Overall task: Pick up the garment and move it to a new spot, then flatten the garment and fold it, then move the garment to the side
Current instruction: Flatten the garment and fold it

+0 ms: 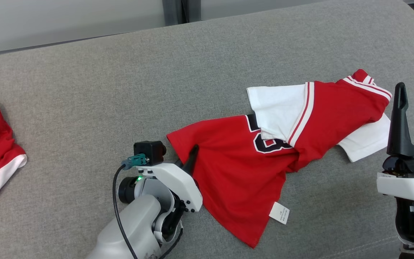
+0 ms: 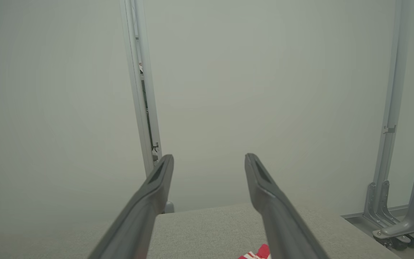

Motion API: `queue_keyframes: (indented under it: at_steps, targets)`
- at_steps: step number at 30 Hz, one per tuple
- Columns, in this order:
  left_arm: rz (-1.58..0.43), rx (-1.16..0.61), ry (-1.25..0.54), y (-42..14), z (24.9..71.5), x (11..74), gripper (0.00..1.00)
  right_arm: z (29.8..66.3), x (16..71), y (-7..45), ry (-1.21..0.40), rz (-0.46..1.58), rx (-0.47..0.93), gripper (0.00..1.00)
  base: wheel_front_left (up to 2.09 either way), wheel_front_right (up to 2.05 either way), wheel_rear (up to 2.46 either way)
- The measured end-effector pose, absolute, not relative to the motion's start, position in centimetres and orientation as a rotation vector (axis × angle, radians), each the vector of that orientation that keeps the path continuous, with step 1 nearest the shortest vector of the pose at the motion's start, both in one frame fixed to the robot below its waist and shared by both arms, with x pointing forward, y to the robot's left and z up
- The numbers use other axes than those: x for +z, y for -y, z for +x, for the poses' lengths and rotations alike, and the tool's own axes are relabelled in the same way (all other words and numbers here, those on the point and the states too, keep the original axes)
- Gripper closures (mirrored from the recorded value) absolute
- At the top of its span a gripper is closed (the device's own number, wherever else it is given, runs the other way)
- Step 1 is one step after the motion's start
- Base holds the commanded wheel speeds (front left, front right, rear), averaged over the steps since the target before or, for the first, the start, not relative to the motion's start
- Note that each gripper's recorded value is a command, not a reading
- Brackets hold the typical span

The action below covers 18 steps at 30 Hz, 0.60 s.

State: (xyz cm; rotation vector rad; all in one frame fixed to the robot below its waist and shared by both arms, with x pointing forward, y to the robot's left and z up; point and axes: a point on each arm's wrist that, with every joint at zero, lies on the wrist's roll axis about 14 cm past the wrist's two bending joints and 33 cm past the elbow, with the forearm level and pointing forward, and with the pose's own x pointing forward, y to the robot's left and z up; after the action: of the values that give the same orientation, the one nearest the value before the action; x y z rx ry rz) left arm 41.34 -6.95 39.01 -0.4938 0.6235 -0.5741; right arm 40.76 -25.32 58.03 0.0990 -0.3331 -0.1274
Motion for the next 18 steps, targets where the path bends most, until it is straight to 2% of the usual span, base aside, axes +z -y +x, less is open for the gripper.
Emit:
queue_keyframes:
  at_steps: [6,18]
  targets:
    - [-0.405,-0.510,-0.443,5.0,45.6,41.0,1.00,41.0,57.9,25.4,0.332,0.100,-0.131,0.00,0.00,0.00,0.00]
    - [-0.192,-0.395,-0.246,0.5,52.7,44.6,1.00,41.3,57.5,25.4,0.323,0.103,-0.133,0.00,0.00,0.00,0.00]
